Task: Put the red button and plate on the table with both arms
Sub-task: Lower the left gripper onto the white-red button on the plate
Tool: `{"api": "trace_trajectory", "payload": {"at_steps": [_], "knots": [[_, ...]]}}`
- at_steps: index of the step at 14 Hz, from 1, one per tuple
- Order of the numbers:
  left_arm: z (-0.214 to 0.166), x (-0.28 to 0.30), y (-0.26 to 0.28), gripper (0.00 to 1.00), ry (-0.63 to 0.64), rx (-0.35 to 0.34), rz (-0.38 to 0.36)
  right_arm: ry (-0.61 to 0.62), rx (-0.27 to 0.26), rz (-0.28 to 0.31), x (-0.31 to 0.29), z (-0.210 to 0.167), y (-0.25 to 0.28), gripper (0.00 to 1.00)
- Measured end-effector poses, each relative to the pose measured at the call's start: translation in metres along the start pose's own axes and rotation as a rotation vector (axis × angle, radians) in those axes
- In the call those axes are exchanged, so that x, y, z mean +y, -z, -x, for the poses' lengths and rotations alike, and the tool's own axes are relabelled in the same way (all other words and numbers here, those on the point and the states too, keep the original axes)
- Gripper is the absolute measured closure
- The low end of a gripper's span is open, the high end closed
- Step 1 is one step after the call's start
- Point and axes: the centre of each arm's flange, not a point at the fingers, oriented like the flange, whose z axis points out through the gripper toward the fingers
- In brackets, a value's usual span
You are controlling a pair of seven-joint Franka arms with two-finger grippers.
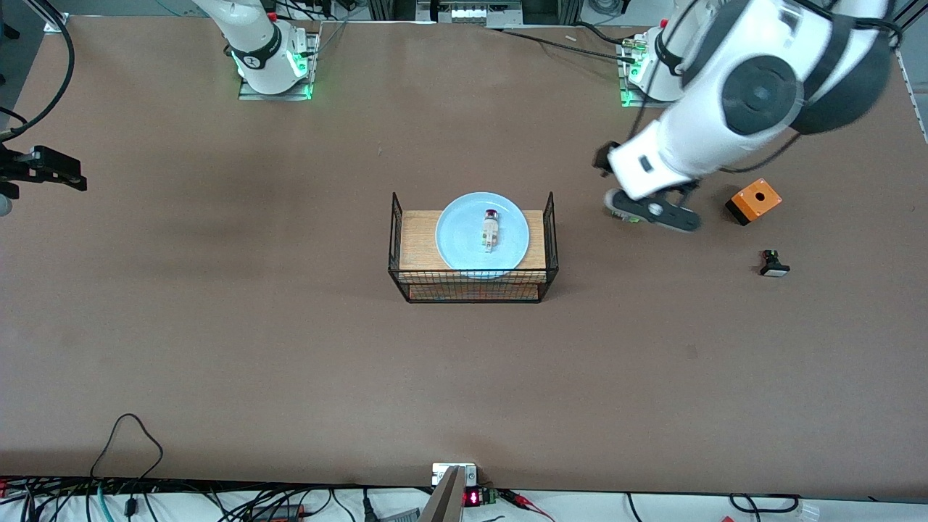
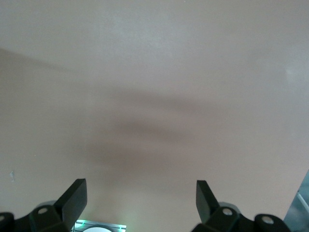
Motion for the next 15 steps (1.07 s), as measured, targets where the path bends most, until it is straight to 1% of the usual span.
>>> {"api": "trace_trajectory", "payload": {"at_steps": [2, 4, 5, 6, 9, 11, 13, 15], "knots": [[0.001, 0.042, -0.001, 0.0, -0.059, 0.043, 0.011, -0.018, 0.021, -0.032, 0.008, 0.001, 0.0, 0.0], [-0.004, 0.074, -0.012, 0.0, -0.062, 0.06, 0.068, -0.039, 0.082, -0.091, 0.015, -0.001, 0.004, 0.0], [-0.012, 0.085, -0.022, 0.0, -0.058, 0.071, 0.094, -0.056, 0.102, -0.121, 0.022, 0.0, 0.004, 0.0], [-0.021, 0.095, -0.035, 0.0, -0.053, 0.079, 0.116, -0.074, 0.109, -0.138, 0.031, 0.003, 0.004, 0.0], [-0.054, 0.117, -0.08, 0.0, 0.005, 0.109, 0.17, -0.124, 0.106, -0.147, 0.058, 0.014, 0.0, 0.0], [-0.067, 0.125, -0.104, 0.0, 0.017, 0.119, 0.167, -0.15, 0.106, -0.147, 0.072, 0.02, 0.0, 0.0], [-0.073, 0.129, -0.12, 0.0, 0.006, 0.123, 0.126, -0.18, 0.112, -0.144, 0.086, 0.03, 0.003, 0.0], [-0.082, 0.127, -0.128, 0.0, -0.001, 0.163, 0.103, -0.209, 0.114, -0.144, 0.1, 0.039, 0.003, 0.0]]}}
